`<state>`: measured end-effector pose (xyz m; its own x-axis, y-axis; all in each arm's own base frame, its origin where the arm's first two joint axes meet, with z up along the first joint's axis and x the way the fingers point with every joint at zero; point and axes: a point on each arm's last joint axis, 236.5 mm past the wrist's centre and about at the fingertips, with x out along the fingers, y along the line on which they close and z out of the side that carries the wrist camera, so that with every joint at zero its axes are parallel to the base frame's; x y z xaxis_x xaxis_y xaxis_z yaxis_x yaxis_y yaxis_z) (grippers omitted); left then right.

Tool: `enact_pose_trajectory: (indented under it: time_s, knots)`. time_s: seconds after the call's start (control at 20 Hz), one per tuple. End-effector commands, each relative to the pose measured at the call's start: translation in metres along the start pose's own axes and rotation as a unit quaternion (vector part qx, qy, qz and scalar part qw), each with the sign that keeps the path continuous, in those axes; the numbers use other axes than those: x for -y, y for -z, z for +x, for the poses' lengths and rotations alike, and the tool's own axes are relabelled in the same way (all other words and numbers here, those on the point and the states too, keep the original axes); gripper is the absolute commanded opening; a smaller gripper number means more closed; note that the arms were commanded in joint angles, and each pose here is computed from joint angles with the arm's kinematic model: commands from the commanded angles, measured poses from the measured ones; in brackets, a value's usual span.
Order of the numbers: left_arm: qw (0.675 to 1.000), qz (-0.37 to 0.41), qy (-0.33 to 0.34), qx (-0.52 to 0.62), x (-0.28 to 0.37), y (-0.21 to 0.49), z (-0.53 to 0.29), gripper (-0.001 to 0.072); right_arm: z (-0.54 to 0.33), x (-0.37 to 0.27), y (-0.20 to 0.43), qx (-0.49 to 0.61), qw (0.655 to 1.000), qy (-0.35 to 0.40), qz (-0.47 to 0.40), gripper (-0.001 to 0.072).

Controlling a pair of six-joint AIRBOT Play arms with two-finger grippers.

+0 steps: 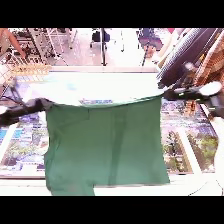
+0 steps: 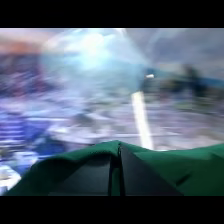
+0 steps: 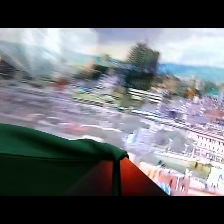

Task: Fold the clothes and pants, and hang the long-sleeved shirts on hangers.

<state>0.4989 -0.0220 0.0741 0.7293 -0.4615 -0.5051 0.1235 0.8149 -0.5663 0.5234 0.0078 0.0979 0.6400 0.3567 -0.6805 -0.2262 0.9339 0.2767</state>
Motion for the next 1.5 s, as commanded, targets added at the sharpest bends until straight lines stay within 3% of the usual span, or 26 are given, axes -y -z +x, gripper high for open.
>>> enact_pose_trajectory:
  time_s: [0.0,0.15,0.35,0.6,0.65,0.7,0.75,0.8,0.9,1.0,1.15,1.25,1.45]
  knots:
    - [0.997,-0.019,-0.067,-0.044,-0.076,0.045,0.071,0.0011,0.100,0.048,0.031,-0.001,0.998,0.050,0.034,0.0016]
    - [0.995,-0.026,-0.009,-0.092,-0.062,0.047,0.071,0.0011,0.106,0.045,0.050,-0.037,0.998,0.038,0.031,0.0016]
    - [0.975,-0.075,0.063,-0.201,-0.046,0.086,0.029,0.0010,0.088,0.041,0.117,-0.183,0.983,0.022,-0.006,0.0016]
    - [0.933,-0.068,-0.004,-0.352,-0.078,0.151,-0.012,0.0014,0.072,0.029,0.162,-0.280,0.960,-0.007,-0.006,0.0016]
    - [0.932,-0.066,-0.005,-0.356,-0.078,0.153,-0.012,0.0116,0.072,0.027,0.169,-0.294,0.956,-0.014,0.001,0.0024]
    - [0.931,-0.070,-0.004,-0.360,-0.077,0.155,-0.013,0.0353,0.069,0.027,0.178,-0.312,0.950,-0.011,0.015,0.0191]
    - [0.923,-0.099,-0.008,-0.371,-0.073,0.158,-0.017,0.0493,0.062,0.031,0.187,-0.333,0.942,-0.004,0.029,0.0480]
    - [0.912,-0.121,-0.012,-0.392,-0.071,0.166,-0.026,0.0489,0.050,0.032,0.198,-0.359,0.932,-0.008,0.050,0.0520]
    - [0.884,-0.137,-0.048,-0.445,-0.077,0.187,-0.054,0.0336,0.023,0.030,0.223,-0.394,0.912,-0.043,0.105,0.0505]
    - [0.879,-0.139,-0.084,-0.449,-0.078,0.212,-0.074,0.0338,-0.002,0.030,0.253,-0.392,0.901,-0.072,0.168,0.0505]
    - [0.879,-0.154,-0.102,-0.439,-0.059,0.271,-0.103,0.0377,-0.036,0.028,0.308,-0.373,0.890,-0.095,0.243,0.0523]
    - [0.877,-0.161,-0.109,-0.440,-0.049,0.308,-0.120,0.0561,-0.053,0.025,0.339,-0.375,0.879,-0.111,0.274,0.0523]
    - [0.874,-0.158,-0.112,-0.446,-0.043,0.342,-0.136,0.0574,-0.053,0.026,0.349,-0.357,0.880,-0.122,0.289,0.0521]
